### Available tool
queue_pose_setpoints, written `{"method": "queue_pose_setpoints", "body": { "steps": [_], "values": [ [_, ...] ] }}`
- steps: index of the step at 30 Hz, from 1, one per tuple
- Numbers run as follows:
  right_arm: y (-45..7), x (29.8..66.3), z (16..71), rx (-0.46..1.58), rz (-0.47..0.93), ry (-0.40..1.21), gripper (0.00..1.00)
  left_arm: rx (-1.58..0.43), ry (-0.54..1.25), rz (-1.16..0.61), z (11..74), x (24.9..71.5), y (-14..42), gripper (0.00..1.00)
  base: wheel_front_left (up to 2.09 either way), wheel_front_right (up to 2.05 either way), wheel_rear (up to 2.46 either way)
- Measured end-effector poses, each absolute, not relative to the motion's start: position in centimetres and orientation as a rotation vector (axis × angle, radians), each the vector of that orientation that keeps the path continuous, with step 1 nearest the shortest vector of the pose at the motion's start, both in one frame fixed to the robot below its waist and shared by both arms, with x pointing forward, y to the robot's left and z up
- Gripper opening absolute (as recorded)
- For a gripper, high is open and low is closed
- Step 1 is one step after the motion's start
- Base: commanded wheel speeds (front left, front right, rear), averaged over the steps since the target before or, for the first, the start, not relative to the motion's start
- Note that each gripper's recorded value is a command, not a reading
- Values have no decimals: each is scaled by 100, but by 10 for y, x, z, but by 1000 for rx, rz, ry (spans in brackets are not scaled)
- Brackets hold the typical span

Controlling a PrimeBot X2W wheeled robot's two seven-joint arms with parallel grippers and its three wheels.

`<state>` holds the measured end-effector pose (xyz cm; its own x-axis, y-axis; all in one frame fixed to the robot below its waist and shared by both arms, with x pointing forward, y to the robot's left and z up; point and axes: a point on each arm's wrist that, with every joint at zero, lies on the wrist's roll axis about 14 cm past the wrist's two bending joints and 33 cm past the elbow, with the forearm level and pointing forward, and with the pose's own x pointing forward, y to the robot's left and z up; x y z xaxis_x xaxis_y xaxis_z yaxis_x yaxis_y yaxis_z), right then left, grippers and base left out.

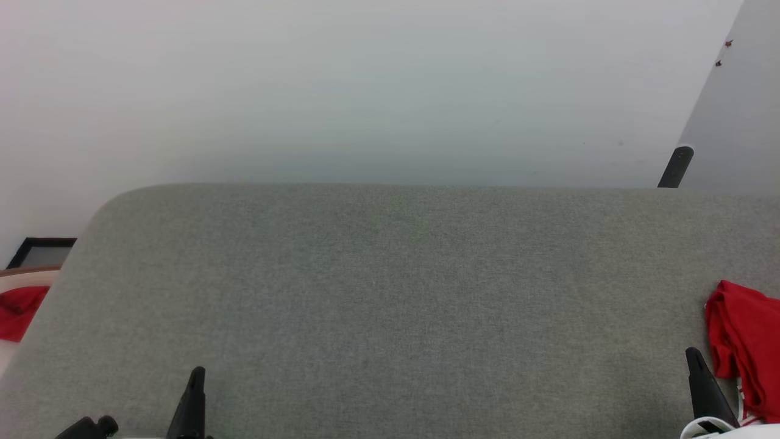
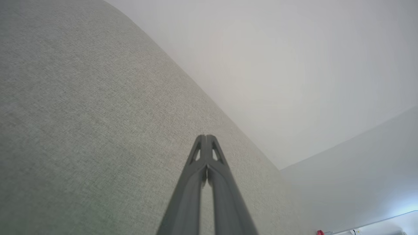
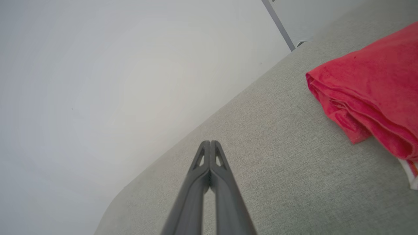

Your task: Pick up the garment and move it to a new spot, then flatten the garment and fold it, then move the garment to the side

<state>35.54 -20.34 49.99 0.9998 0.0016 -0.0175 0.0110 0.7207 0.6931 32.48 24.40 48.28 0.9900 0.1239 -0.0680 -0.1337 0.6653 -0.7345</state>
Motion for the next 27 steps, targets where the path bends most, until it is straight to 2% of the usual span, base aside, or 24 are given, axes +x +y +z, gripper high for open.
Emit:
{"method": "queue_pose_setpoints", "body": {
  "steps": [27],
  "values": [
    [-202, 369, 501, 1086, -17, 24, 0, -1123, 10, 117, 489, 349, 231, 0, 0, 0, 0]
  ]
}}
